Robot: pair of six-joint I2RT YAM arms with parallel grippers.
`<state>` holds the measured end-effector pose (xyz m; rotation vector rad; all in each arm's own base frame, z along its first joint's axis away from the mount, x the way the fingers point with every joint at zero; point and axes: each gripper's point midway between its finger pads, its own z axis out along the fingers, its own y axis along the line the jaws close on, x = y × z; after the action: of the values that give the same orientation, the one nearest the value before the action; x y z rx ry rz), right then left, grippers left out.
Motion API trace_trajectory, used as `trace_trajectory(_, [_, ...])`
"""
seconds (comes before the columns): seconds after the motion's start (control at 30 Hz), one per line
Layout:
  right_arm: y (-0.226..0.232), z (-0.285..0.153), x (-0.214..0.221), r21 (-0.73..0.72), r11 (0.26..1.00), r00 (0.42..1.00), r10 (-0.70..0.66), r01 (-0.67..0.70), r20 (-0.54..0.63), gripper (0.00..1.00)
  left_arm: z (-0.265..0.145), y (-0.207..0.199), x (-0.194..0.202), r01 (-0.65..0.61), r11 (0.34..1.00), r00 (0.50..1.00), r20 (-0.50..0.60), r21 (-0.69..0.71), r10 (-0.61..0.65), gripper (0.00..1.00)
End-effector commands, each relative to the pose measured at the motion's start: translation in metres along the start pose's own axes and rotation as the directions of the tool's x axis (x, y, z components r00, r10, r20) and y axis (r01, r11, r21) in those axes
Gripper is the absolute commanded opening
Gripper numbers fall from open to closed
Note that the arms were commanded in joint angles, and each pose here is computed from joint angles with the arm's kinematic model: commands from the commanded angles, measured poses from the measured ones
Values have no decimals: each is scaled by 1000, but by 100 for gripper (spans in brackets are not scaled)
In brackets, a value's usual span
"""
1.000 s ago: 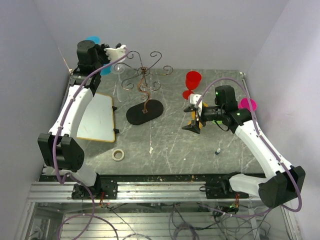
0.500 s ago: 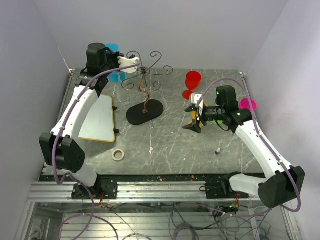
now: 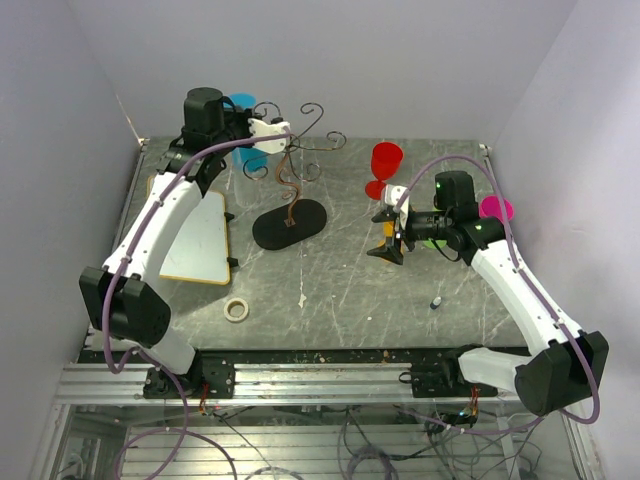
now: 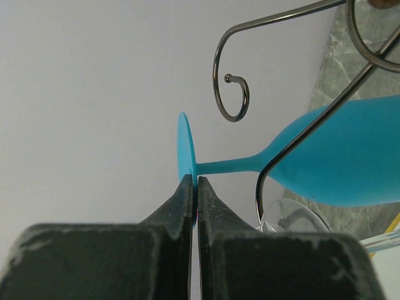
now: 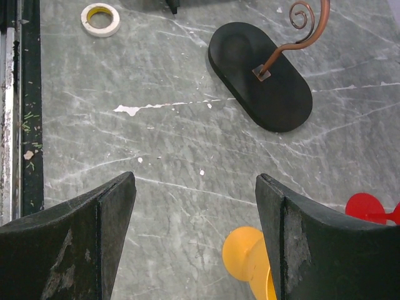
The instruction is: Place the wine glass upside down on the wine glass rack
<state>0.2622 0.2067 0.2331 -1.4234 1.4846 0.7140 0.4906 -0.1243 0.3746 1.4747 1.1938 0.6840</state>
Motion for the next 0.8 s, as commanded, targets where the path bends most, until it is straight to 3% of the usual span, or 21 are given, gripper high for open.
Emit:
trace_trajectory(0.0, [-1, 1, 2, -6, 1000, 1000, 8, -8, 15, 77, -21, 31, -24, 24, 997, 997, 81, -74, -18, 7])
trace_trajectory(0.77, [-11, -13, 2, 29, 999, 998, 44, -46, 50, 77, -14, 17, -50, 57, 996, 988, 144, -69, -47, 7])
